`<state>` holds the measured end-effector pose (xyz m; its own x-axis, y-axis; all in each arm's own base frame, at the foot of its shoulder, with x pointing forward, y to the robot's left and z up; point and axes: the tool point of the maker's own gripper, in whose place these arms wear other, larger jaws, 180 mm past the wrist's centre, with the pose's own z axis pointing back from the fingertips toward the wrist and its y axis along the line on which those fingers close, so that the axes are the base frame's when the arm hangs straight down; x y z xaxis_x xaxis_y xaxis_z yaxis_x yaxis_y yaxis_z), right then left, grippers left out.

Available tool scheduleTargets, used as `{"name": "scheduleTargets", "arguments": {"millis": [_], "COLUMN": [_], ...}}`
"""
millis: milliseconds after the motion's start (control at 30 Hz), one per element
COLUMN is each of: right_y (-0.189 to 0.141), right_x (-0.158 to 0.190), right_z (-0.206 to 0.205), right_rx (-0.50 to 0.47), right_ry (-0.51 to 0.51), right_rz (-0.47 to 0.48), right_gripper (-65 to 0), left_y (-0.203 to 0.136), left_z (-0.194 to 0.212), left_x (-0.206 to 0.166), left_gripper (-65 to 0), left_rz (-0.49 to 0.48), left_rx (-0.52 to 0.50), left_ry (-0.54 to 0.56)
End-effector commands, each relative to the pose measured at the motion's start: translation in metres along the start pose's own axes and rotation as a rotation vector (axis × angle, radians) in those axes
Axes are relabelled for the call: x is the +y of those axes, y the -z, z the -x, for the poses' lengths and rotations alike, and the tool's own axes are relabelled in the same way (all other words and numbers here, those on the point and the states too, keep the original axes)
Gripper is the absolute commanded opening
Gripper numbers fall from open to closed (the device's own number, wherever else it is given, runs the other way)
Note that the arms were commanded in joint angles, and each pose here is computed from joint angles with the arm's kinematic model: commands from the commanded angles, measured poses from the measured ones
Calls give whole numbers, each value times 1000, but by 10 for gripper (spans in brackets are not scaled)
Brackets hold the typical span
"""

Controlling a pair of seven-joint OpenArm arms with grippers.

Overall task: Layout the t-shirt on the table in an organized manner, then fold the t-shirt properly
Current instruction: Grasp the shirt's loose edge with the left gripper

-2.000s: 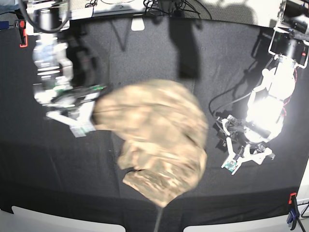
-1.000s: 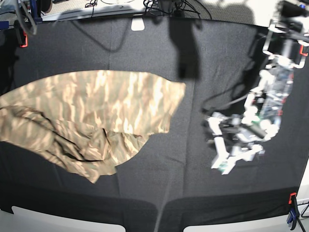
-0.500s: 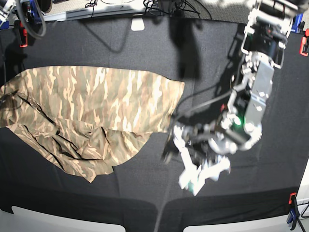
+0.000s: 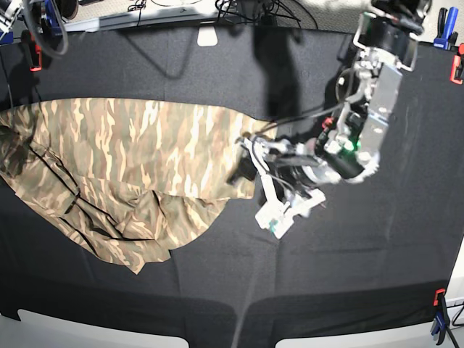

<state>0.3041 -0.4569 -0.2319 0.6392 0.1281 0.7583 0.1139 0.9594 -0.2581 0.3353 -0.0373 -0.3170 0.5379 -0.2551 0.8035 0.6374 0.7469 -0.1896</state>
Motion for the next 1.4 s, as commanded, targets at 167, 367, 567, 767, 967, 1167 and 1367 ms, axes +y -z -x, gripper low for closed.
{"name": "scheduleTargets", "arguments": {"millis": [167,367,567,767,967,1167,1367], "right_y": [-9,-9,-10,-10,-10,-10,-10], "right_x": [-10,-10,-9,-10,-10,-9,-9], "right_z": [-25,-26,-30,-30,-30,-29,-30], "right_rx": [-70,-77,-98,-97,-97,-97,-98], "right_ry": [-20,-20,-20,-20,-20,-20,-19], "right_rz": [15,15,15,15,15,15,15], "right_gripper": [-340,-340,-340,-340,-340,-340,-340], "left_y": [27,35,37,42,43,42,33], "left_z": [31,63,61,63,52,19,-7], "left_x": [12,6,-38,-45,-27,-9,19], "left_gripper": [-238,-238,-396,-642,-650,-650,-650], "left_rz": [-4,52,230,216,158,123,61], "left_rx": [90,193,189,161,182,195,262], "left_ry": [-90,-170,-157,-88,-14,59,141]}}
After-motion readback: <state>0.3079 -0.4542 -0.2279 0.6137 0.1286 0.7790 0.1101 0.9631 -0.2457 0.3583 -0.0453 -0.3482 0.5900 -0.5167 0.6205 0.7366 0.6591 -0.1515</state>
